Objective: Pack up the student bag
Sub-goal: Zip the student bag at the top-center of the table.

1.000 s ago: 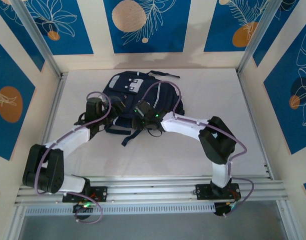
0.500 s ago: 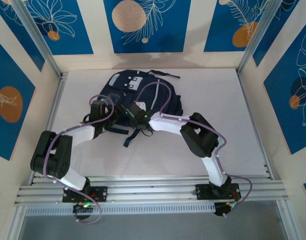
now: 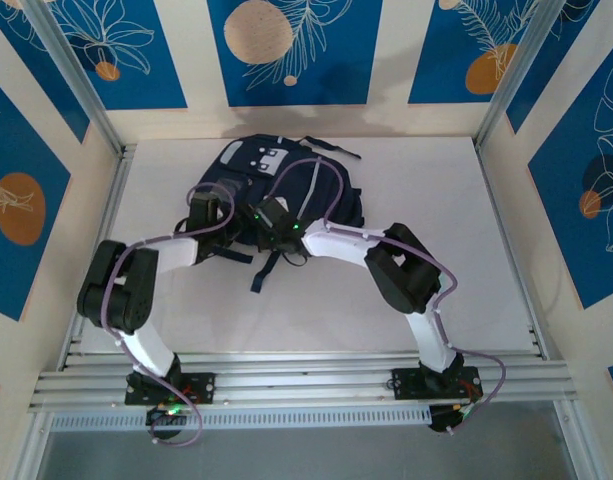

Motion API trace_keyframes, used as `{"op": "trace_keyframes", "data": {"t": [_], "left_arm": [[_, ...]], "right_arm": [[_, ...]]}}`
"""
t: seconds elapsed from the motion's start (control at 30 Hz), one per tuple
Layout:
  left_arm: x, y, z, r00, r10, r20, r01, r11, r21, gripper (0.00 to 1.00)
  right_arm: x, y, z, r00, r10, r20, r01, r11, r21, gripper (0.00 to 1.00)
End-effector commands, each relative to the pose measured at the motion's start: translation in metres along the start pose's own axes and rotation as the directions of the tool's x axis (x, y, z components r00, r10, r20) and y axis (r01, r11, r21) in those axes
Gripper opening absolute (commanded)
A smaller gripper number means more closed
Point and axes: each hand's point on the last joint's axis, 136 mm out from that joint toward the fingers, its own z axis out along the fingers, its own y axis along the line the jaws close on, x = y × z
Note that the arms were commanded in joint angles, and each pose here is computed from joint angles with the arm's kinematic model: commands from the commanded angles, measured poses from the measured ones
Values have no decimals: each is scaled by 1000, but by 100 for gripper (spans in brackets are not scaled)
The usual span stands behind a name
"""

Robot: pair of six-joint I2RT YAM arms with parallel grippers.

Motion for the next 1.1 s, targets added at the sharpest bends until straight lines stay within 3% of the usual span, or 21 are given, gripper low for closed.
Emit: {"op": "trace_keyframes", "data": {"t": [0.0,0.07,0.2,0.27,0.47,0.6,0.9,1.07], "left_arm": [[-22,-11,13,998,38,50,-38,999,10,66],[-25,-10,19,997,55,52,-55,999,1,56],[-24,-5,26,997,63,41,-63,998,-3,12],[-23,-1,26,997,64,38,-63,998,-10,0],[-23,2,19,997,70,42,-70,997,-10,0],[-20,-7,16,998,60,23,-61,998,27,0],[-6,-43,-8,999,32,18,-34,989,146,0],[0,-56,-19,999,25,25,-29,982,185,0]], "right_arm": [[10,11,-24,993,-13,-114,-1,993,-117,0],[17,10,-27,987,-7,-160,-17,989,-144,0],[31,-9,-32,977,0,-214,-30,990,-136,0],[36,-25,-34,973,6,-233,-34,993,-116,0],[43,-67,-46,962,29,-273,-46,997,-57,0],[28,-53,-60,972,34,-231,-57,994,-92,1],[3,-12,-59,981,71,-183,-97,986,-138,33],[1,-3,-42,976,108,-188,-140,976,-165,40]]}}
